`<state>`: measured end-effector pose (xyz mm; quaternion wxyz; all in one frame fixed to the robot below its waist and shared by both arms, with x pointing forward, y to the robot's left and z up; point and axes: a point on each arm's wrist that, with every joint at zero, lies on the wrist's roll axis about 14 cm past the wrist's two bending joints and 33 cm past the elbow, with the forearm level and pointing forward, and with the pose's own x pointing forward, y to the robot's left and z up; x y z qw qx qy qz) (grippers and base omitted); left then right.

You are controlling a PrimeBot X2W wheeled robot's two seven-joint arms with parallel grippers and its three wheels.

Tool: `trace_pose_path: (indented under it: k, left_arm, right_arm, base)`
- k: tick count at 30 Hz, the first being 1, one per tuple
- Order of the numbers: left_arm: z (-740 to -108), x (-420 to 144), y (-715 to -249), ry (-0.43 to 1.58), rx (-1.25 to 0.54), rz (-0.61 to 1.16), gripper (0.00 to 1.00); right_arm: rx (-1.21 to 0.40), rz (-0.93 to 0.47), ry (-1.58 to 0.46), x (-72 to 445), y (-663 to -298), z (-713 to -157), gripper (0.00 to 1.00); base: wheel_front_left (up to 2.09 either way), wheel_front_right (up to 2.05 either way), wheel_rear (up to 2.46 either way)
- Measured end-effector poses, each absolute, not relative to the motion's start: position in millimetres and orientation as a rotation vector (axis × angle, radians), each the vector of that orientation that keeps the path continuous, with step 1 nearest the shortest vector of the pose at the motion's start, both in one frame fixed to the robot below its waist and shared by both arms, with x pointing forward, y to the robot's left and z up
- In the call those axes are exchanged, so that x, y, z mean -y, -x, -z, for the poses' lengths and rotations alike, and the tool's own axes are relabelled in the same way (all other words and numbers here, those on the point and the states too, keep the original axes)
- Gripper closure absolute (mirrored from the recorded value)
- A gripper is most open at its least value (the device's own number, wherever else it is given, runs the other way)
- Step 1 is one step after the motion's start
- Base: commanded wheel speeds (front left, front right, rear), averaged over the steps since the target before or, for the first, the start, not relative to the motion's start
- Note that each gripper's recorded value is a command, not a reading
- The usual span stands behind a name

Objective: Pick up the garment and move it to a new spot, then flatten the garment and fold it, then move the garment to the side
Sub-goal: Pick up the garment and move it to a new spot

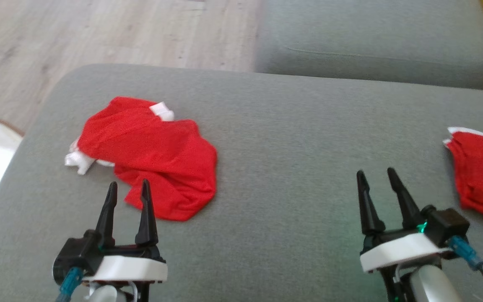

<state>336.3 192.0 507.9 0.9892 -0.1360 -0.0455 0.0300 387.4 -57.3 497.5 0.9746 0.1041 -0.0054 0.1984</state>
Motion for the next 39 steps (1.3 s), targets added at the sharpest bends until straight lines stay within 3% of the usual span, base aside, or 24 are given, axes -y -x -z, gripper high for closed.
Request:
trace_pose_path:
  k: [12,26,34,39]
  left_arm:
    - [-509.4,-218.9,-317.5,0.264,0.110,-0.148,0.00]
    - [-493.2,-229.7,-324.3,0.242,0.056,-0.182,0.00]
    - [-480.2,-246.0,-382.4,0.111,-0.036,-0.125,0.00]
    - [-451.3,-246.7,-435.3,-0.080,-0.279,0.011,0.00]
  right_arm:
    - [-0.020,-0.528,-0.227,14.2,-379.3,-493.7,0.00]
    - [-0.045,-0.499,-0.240,22.5,-383.8,-483.9,0.00]
    - [-0.046,-0.451,-0.230,36.1,-408.1,-474.8,0.00]
    - [-0.033,-0.403,-0.228,49.6,-433.8,-470.0,0.00]
  base:
    - [0.00,0.00,0.00]
    - [0.00,0.00,0.00]
    - [0.00,0.00,0.00]
    - [0.00,0.00,0.00]
